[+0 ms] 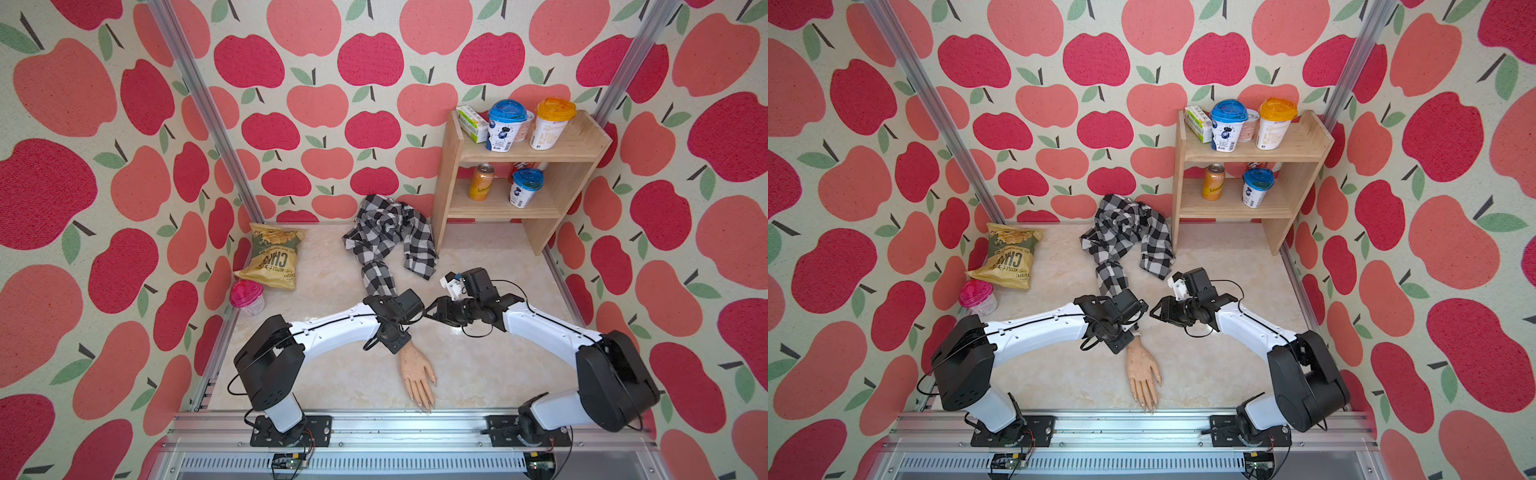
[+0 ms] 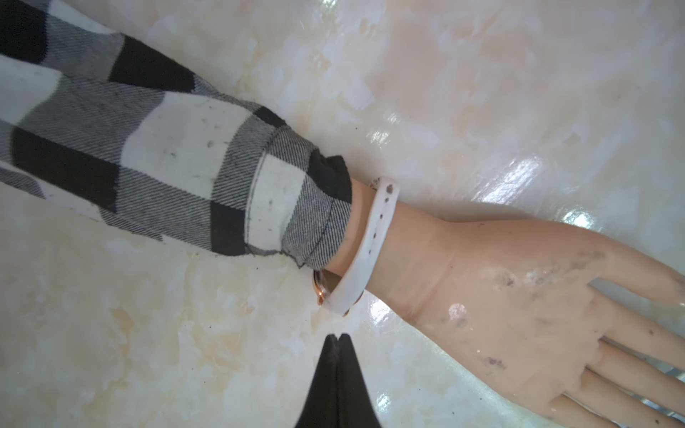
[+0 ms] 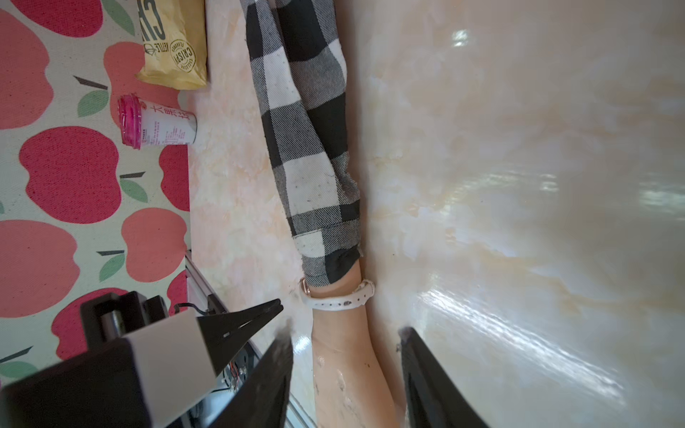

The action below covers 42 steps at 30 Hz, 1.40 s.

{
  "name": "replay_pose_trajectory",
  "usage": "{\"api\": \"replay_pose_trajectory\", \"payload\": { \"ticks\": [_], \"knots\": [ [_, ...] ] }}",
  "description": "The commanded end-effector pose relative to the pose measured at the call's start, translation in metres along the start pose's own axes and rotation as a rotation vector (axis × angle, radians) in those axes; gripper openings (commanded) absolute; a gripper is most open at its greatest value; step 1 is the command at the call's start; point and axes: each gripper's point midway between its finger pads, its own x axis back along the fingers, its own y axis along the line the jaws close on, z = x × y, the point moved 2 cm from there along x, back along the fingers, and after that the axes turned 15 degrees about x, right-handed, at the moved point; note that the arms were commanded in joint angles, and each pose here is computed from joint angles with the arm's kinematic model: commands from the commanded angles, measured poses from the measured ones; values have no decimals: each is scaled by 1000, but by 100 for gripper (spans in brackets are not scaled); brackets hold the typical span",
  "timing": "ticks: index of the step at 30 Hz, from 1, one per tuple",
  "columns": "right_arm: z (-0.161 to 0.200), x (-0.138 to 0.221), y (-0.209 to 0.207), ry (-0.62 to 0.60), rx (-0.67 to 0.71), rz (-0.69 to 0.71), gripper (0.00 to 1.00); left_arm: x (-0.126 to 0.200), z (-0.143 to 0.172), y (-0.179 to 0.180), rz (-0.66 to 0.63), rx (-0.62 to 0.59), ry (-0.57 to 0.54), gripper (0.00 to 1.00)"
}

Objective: Take off the watch
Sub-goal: Untie the watch from the hand.

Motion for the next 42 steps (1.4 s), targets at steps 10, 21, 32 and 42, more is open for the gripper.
{"api": "replay_pose_trajectory", "payload": {
  "ticks": [10, 21, 32, 42],
  "knots": [
    [25, -20, 6, 166, 54, 30, 55, 4, 9, 15, 39, 127, -40, 48],
    [28, -43, -2, 260, 123, 147, 47, -6, 12, 10, -22, 36, -14, 58],
    [30, -57, -11, 294, 183, 172, 33, -27, -7, 16, -7, 31, -25, 41],
    [37, -65, -14, 335, 199, 158, 26, -40, -7, 11, 31, 34, 12, 20]
  ]
}}
